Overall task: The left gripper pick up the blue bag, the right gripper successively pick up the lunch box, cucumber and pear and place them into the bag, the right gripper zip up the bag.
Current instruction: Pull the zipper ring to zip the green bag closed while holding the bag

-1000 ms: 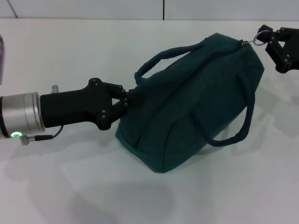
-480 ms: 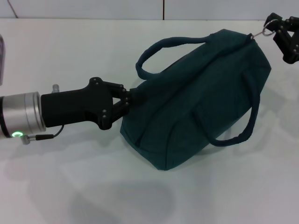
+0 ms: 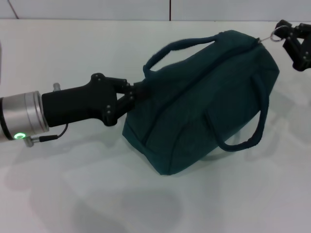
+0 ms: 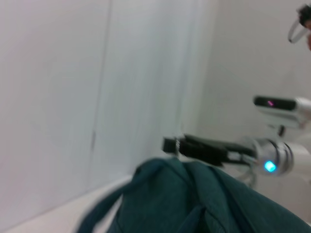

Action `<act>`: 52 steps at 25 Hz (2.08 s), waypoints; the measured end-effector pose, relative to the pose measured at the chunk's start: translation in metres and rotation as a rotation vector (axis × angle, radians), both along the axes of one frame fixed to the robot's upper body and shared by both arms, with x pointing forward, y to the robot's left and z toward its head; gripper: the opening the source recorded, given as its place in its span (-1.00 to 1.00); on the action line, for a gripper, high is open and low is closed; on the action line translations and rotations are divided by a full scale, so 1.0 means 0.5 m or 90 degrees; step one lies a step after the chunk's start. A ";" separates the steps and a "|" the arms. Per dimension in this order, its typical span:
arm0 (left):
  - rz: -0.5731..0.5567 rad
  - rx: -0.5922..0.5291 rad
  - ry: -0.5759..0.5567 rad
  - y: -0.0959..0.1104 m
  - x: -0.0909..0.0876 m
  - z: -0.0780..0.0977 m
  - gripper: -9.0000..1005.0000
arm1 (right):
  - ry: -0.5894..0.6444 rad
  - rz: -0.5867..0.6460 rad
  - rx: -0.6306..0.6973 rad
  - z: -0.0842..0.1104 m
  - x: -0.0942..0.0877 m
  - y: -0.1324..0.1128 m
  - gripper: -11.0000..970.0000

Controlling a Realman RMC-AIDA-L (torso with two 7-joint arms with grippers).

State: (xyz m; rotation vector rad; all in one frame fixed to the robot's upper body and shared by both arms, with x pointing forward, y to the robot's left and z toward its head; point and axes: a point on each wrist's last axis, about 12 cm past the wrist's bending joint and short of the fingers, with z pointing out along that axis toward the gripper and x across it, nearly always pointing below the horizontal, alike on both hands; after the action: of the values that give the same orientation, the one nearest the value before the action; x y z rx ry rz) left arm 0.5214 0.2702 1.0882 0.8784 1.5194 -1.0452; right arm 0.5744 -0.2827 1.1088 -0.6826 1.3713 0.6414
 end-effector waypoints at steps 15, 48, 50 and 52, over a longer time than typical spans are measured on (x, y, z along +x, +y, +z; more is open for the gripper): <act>0.018 -0.038 0.042 -0.002 0.041 0.041 -0.39 | 0.041 0.057 0.024 0.008 -0.004 0.014 -0.96; -0.110 0.213 0.229 -0.155 0.150 0.207 -0.12 | 0.053 0.059 0.042 0.006 -0.020 -0.006 -0.96; -0.112 0.217 0.223 -0.152 0.150 0.209 -0.27 | 0.059 0.056 0.042 0.006 -0.019 -0.011 -0.96; -0.117 0.223 0.214 -0.147 0.149 0.212 -0.43 | 0.061 0.051 0.041 0.006 -0.017 -0.014 -0.96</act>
State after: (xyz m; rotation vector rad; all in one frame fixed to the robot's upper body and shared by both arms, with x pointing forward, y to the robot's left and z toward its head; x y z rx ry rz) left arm 0.5961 0.1967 1.1941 1.1434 1.9750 -1.1170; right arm 0.5660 -0.2898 1.1118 -0.6655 1.4102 0.7879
